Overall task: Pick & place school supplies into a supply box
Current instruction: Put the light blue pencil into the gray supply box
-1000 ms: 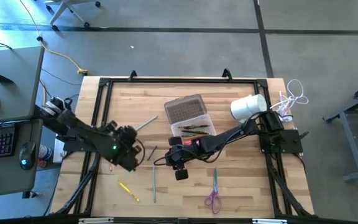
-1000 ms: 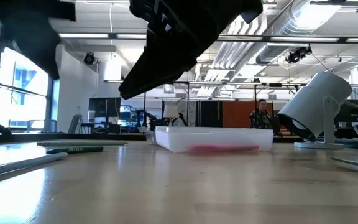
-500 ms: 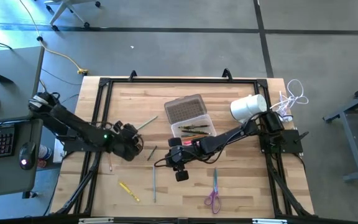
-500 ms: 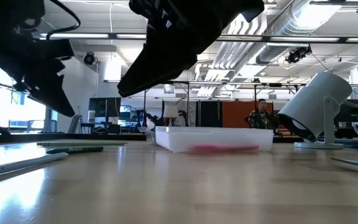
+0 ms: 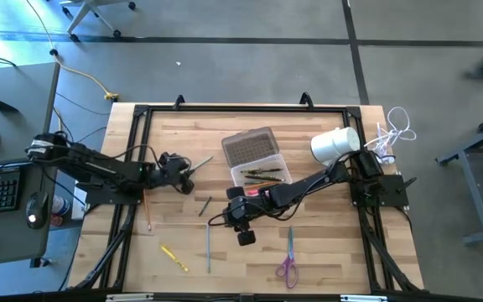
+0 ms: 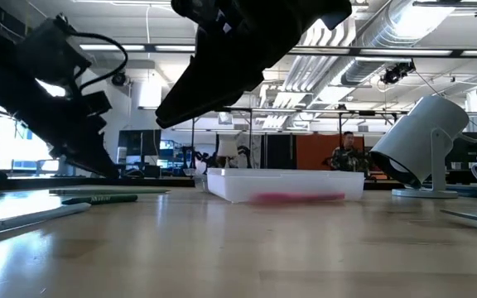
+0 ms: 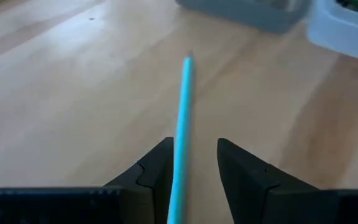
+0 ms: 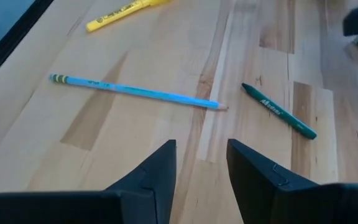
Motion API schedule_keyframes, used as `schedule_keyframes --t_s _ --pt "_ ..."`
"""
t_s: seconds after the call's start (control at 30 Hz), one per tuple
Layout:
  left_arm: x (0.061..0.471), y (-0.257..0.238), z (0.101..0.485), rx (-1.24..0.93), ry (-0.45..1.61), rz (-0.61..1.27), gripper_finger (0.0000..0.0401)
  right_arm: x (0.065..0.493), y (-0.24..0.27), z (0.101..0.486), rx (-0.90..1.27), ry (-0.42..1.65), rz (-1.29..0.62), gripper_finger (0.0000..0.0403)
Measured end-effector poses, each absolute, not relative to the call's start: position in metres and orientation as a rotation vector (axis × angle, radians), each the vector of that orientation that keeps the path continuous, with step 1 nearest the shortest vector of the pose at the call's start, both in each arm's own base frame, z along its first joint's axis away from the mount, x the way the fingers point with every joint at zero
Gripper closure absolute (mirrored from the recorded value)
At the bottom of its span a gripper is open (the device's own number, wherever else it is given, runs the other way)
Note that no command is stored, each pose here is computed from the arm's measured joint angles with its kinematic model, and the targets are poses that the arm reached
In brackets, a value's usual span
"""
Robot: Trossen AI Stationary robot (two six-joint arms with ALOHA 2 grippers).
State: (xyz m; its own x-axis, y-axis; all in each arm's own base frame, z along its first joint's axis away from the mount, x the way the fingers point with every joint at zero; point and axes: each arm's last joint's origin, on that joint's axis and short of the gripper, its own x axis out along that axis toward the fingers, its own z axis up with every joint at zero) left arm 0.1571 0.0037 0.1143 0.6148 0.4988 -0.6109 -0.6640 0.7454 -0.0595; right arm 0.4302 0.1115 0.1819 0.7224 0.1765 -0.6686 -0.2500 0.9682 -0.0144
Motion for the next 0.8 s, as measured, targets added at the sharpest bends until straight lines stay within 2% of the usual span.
schedule_keyframes --t_s 0.13,0.27,0.8 --pt "0.152 0.014 0.108 -0.292 0.622 0.71 0.0243 0.43 0.112 0.182 -0.146 0.722 0.254 0.0276" --pt "0.15 0.015 0.104 -0.325 0.657 0.662 0.0243 0.43 0.112 0.182 -0.152 0.721 0.256 0.0276" --pt "0.134 0.015 0.086 -0.343 0.594 0.658 0.0243 0.431 0.112 0.182 -0.145 0.715 0.254 0.0276"
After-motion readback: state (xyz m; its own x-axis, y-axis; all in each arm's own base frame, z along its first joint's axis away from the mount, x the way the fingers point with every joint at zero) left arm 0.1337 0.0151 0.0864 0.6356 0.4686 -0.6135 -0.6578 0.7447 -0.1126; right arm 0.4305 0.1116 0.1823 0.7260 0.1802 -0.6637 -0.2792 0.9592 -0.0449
